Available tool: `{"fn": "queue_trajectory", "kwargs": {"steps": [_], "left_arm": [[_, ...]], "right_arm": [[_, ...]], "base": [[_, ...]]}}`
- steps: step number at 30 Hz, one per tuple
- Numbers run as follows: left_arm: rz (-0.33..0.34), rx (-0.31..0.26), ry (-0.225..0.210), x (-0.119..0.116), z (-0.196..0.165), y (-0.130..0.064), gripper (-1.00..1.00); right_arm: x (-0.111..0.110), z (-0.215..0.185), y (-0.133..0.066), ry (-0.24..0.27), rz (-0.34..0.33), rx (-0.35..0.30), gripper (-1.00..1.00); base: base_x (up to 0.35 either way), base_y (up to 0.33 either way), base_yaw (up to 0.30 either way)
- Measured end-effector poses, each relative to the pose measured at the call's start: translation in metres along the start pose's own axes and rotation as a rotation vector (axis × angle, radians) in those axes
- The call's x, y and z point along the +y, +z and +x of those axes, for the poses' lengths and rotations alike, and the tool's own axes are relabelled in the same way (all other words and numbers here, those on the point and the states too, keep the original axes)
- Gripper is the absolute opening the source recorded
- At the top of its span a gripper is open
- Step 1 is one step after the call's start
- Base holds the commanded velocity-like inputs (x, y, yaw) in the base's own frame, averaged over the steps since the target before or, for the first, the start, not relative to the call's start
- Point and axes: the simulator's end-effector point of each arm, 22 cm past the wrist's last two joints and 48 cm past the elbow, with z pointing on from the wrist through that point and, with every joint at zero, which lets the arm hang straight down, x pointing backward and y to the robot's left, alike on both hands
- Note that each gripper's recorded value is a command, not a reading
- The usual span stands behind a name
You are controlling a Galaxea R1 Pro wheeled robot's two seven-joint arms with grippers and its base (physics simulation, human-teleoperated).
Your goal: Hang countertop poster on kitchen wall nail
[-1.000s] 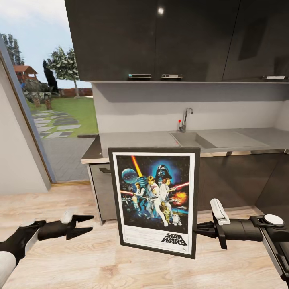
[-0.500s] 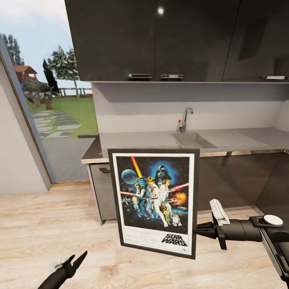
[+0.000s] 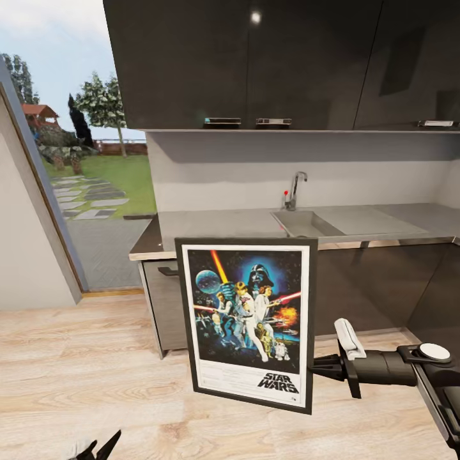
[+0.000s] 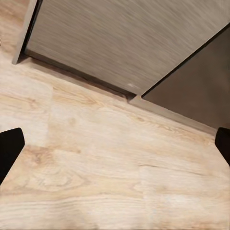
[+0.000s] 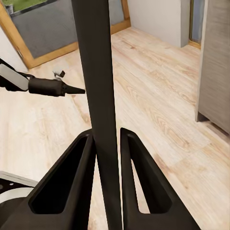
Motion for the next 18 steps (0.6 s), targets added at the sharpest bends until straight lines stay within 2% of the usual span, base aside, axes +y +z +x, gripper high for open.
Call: {"fn": "queue_trajectory", "kwargs": {"steps": [4,13,18], "left_arm": [[-0.003,0.001,-0.001,0.001,0.0008,-0.0009,1.0],[-0.004,0.003,-0.002,0.0001,0.0005,-0.0015,1.0],[-0.004,0.004,-0.002,-0.0049,-0.0054,-0.0044,1.0]], "right_arm": [[0.0,-0.0001,0.0,0.0,0.0,-0.001,-1.0],[0.0006,-0.0022,-0.0004,-0.001,-0.001,-0.001,-1.0],[0.0021,-0.0098,-0.003,0.0,0.0,-0.001,-1.0]], "base": [[0.0,0.0,0.175],[0.0,0.0,0.259],[0.0,0.0,0.091]]}}
